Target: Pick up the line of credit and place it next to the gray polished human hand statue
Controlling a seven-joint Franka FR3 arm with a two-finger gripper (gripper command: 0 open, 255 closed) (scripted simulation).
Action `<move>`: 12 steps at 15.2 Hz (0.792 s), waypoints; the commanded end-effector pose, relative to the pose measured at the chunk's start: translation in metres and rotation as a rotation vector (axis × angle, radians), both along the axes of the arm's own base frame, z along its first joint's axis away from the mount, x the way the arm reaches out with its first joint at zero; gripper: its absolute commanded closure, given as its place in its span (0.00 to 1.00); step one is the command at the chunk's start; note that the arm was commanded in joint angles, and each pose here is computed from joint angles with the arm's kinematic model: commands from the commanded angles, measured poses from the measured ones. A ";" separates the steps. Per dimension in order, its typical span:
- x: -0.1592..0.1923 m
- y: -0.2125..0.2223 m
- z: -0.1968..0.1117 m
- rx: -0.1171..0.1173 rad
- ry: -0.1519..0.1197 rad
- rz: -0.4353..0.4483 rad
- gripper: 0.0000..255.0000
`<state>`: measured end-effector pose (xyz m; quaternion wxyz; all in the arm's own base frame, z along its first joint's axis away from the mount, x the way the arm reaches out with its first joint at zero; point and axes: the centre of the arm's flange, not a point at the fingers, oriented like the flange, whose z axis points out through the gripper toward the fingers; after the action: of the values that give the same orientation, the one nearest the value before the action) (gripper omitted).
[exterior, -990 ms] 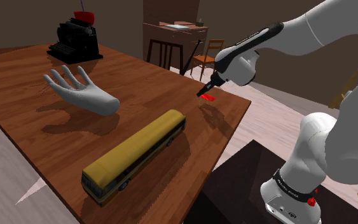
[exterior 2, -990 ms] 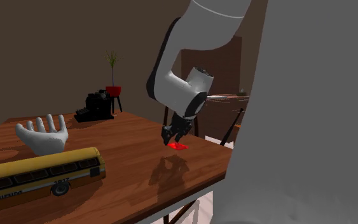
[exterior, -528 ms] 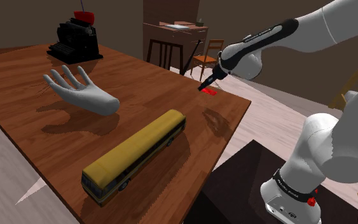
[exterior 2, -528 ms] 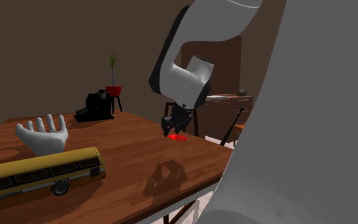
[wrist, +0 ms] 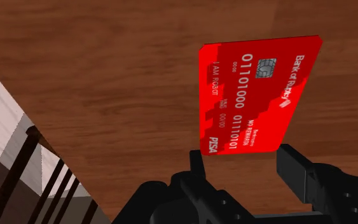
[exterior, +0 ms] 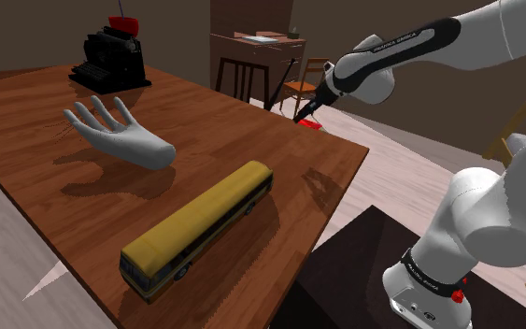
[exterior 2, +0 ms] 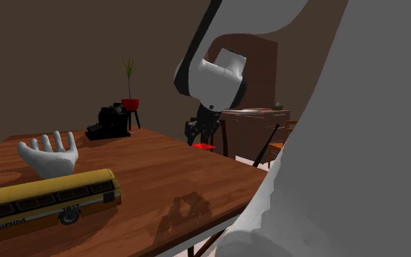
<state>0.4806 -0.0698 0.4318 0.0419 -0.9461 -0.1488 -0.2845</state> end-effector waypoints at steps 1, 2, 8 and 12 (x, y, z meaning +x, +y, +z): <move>0.000 -0.001 0.010 -0.001 0.001 0.000 1.00; 0.000 -0.001 0.015 -0.001 0.001 0.000 1.00; 0.000 -0.001 0.047 -0.001 0.001 0.000 1.00; 0.000 -0.001 0.068 -0.001 0.001 0.000 1.00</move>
<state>0.4808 -0.0710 0.4943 0.0418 -0.9461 -0.1489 -0.2845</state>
